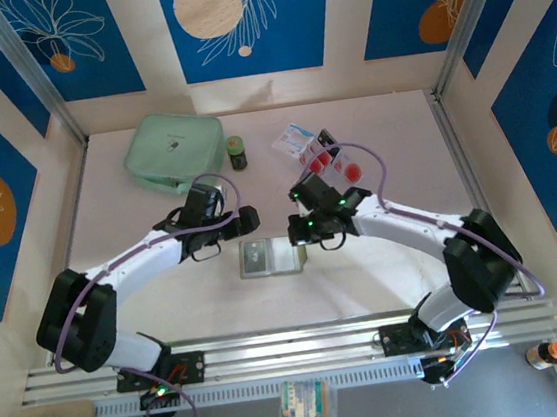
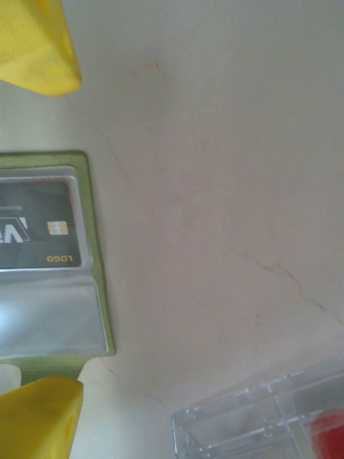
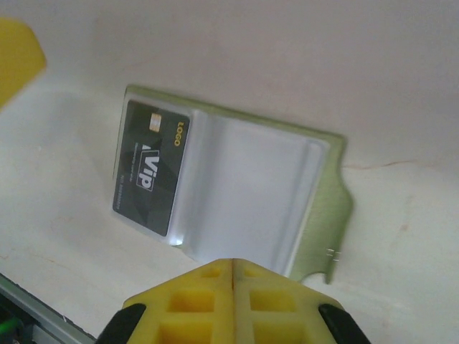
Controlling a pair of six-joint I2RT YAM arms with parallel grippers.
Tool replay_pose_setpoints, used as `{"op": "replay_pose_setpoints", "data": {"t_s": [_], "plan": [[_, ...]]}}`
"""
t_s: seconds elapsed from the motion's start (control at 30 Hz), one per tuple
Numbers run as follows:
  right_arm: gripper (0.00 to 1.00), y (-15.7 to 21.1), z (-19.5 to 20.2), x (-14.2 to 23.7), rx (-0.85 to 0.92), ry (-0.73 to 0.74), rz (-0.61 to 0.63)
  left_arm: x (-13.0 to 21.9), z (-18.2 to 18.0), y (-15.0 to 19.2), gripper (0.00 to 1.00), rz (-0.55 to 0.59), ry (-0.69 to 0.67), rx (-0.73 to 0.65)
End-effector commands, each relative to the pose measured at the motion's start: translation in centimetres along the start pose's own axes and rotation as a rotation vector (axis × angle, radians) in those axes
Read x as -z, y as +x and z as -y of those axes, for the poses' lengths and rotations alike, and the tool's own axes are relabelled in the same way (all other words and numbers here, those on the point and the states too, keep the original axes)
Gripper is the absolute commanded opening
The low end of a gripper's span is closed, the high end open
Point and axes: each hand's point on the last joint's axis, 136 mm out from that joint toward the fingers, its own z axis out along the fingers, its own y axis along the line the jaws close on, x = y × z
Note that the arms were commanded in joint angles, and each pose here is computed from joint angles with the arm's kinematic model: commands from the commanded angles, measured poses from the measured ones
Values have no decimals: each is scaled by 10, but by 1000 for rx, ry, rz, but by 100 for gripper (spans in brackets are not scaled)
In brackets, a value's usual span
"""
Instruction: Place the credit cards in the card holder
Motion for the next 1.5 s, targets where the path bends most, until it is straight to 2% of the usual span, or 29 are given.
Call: {"op": "replay_pose_setpoints", "data": {"t_s": [0.0,0.37,0.8,1.2,1.47], "plan": [[0,0,-10,-18,-22,18,-22,2,18,-13,100,37,57,-26],[0,11,1,-49,-23,90,-80,-1,16,-9,100,24,58,-26],[0,47,49,-80,-64,206,-185,-13,15,5,100,-32,81,6],[0,57,58,-85,-76,214,-199,-27,13,25,100,-83,137,63],[0,60,59,-86,-80,212,-203,-34,6,35,100,-108,125,73]]}}
